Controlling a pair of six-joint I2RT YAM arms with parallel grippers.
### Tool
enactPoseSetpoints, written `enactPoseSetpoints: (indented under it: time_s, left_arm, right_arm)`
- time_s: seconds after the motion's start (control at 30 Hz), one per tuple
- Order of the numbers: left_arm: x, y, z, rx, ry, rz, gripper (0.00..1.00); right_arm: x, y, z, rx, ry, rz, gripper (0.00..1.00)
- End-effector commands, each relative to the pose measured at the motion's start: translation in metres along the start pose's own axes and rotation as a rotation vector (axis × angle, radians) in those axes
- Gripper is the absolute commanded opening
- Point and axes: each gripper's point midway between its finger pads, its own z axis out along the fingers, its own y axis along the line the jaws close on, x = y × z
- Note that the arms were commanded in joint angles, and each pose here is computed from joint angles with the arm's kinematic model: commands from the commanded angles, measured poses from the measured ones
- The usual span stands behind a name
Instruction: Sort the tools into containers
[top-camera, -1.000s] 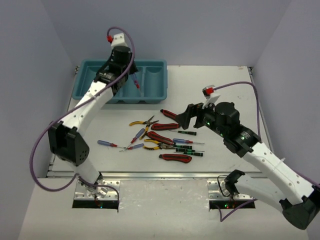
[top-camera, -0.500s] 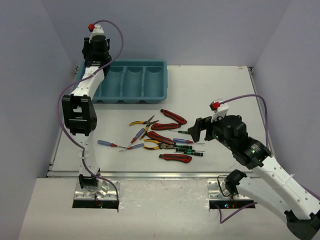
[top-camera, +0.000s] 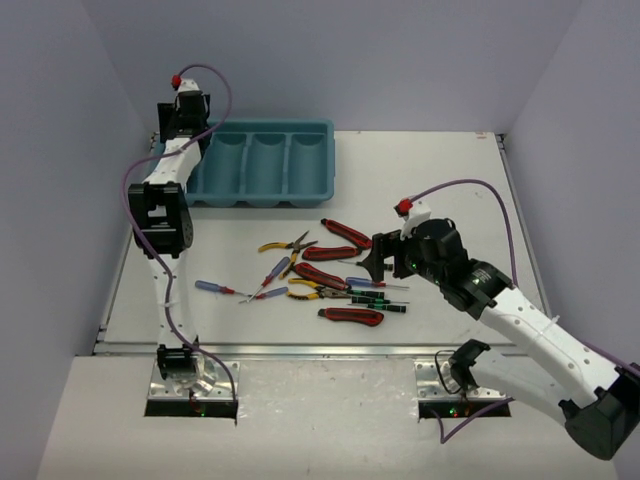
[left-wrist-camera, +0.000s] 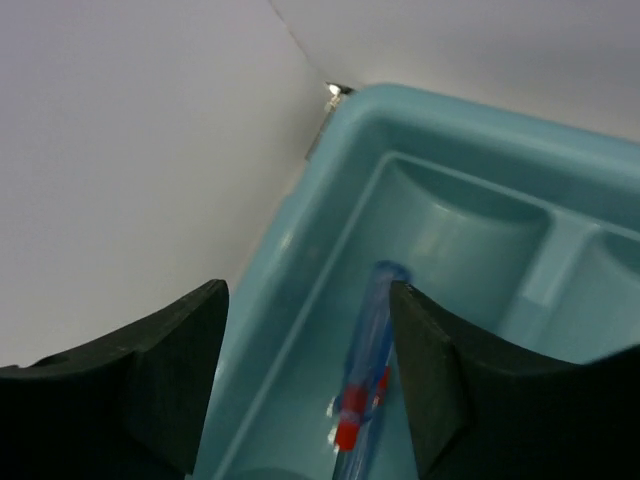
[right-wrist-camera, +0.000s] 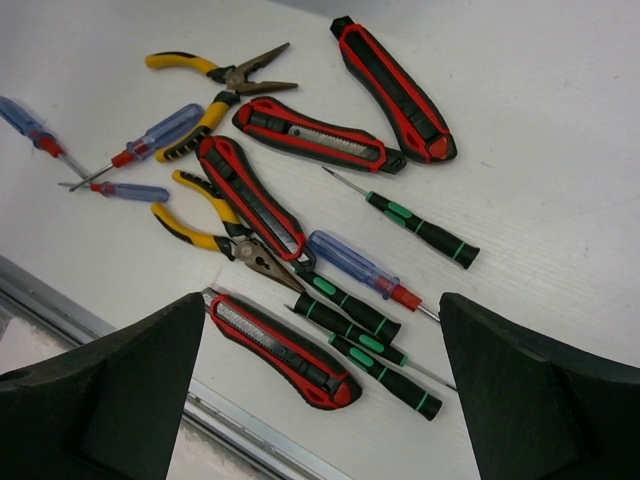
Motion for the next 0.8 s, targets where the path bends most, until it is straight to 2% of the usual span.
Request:
enactPoseSetpoints:
  time_s: [0.0,0.03,0.07,0.1,0.17,0.23,0.3,0.37,0.4,0.47,0.53,0.6,0.67,0.77]
  left_arm:
    - [-0.052,0.009,-0.021,0.05,-0.064,-0.146,0.69]
    - [-0.069,0.013,-0.033,0.069,-0.086,-0.189,0.8]
    - [-0.083,0.02,-0.041,0.07,-0.104,-0.205,0.83]
    - [-0.097,0.027,-0.053,0.074,-0.124,-0.237,0.99]
    - [-0.151,0.056,-0.106,0.112,-0.217,-0.321,1.0]
    - [-0.169,0.073,-0.144,0.14,-0.231,-0.44,1.0]
    - [-0.18,0.1,-0.202,0.238,-0.236,-0.623,1.0]
    - [-0.169,0.104,-0.256,0.413,-0.239,-0.715,1.0]
    - [-0.16,0.101,-0.279,0.505,-0.236,-0.784,1.0]
    - [-0.121,0.092,-0.319,0.663,-0.254,-0.818,1.0]
    - [-0.08,0.086,-0.334,0.712,-0.221,-0.849,1.0]
    - [-0.036,0.07,-0.339,0.762,-0.158,-0.807,1.0]
    - [-0.013,0.06,-0.344,0.8,-0.11,-0.771,1.0]
    - [0.022,0.037,-0.366,0.942,0.003,-0.722,1.0]
  right_arm:
    - [-0.02,0.002,0.01,0.016,-0.047,0.016,0.99]
    - [-0.018,-0.001,0.016,0.036,-0.028,0.013,0.99]
    - [-0.02,-0.002,0.016,0.043,-0.034,0.011,0.99]
    - [-0.02,-0.004,0.019,0.057,-0.026,0.008,0.99]
    - [-0.017,-0.013,0.029,0.11,-0.001,-0.006,0.99]
    - [-0.016,-0.021,0.037,0.147,0.006,-0.056,0.99]
    - [-0.009,-0.026,0.052,0.145,0.06,-0.191,0.99]
    - [0.003,-0.028,0.067,0.112,0.146,-0.343,0.97]
    - [0.011,-0.029,0.072,0.09,0.196,-0.407,0.93]
    - [0.022,-0.037,0.081,0.083,0.298,-0.518,0.82]
    - [0.033,-0.041,0.089,0.069,0.374,-0.579,0.78]
    - [0.044,-0.033,0.094,-0.026,0.424,-0.638,0.74]
    - [0.057,-0.03,0.098,-0.078,0.475,-0.657,0.7]
    - [0.073,-0.02,0.101,-0.171,0.545,-0.661,0.55]
